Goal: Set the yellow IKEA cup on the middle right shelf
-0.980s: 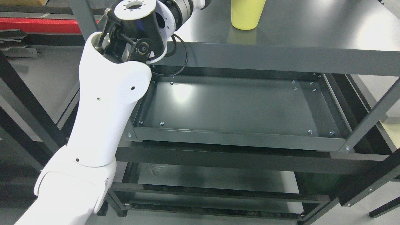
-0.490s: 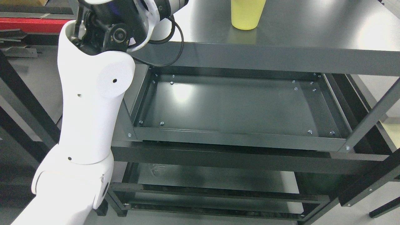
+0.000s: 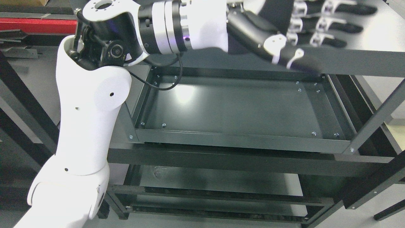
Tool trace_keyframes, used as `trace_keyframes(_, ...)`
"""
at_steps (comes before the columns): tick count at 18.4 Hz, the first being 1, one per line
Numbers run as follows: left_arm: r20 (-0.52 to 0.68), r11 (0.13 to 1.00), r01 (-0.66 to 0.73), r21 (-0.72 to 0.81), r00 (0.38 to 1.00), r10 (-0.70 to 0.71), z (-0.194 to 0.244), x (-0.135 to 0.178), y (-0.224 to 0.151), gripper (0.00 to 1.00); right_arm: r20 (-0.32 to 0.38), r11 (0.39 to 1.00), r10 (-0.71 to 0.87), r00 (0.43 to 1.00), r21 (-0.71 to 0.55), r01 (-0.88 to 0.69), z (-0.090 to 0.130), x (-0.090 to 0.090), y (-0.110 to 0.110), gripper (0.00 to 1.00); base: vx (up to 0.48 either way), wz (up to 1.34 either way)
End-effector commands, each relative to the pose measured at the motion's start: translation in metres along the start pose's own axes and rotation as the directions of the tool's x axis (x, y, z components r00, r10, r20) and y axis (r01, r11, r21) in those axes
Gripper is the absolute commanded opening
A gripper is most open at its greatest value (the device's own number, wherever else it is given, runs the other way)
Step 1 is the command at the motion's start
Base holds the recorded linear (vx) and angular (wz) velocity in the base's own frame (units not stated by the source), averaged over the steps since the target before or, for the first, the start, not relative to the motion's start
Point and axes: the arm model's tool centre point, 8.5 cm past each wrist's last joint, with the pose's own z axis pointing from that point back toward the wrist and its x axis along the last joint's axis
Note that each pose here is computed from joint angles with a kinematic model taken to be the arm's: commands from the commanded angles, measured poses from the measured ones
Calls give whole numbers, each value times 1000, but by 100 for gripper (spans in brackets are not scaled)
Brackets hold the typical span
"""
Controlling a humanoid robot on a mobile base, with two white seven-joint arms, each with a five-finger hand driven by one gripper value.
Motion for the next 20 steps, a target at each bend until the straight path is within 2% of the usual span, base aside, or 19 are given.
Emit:
trace_keyframes(1,-163,979,-104,-177,984,75,-22,-64,-29,97,-15,1000,-3,1000,-12,3,-1,-9,-10,99,0,0)
trace_keyframes(6,-258,920,-335,-204,925,280,-39,-169,-62,98,-15,1000,-3,1000,-12,3,-1,-9,-10,99,-1,10)
trace_keyframes(8,-272,910,-384,-156,902,334,-40,-210,-73,98,-15,1000,-3,1000,-12,3,-1,-9,-10,99,-3,-10)
trace_keyframes(11,-247,944,-318,84,911,329,-26,-279,-63,98,-15,1000,-3,1000,-12,3,-1,-9,-10,99,0,0)
trace_keyframes(13,-171,932,-172,318,957,235,-5,-308,-43,98,-15,1000,-3,1000,-12,3,-1,-9,-10,99,0,0)
trace_keyframes(14,-122,885,-116,451,974,190,7,-315,-30,98,-15,1000,-3,1000,-12,3,-1,-9,-10,99,0,0)
trace_keyframes(16,-34,729,-52,682,994,103,34,-320,-6,98,-15,1000,-3,1000,-12,3,-1,-9,-10,99,0,0)
trace_keyframes(18,-34,610,6,792,999,35,57,-325,-3,98,-15,1000,-3,1000,-12,3,-1,-9,-10,99,0,0)
trace_keyframes(20,-65,537,63,841,998,-14,79,-332,-7,98,-15,1000,-3,1000,-12,3,-1,-9,-10,99,0,0)
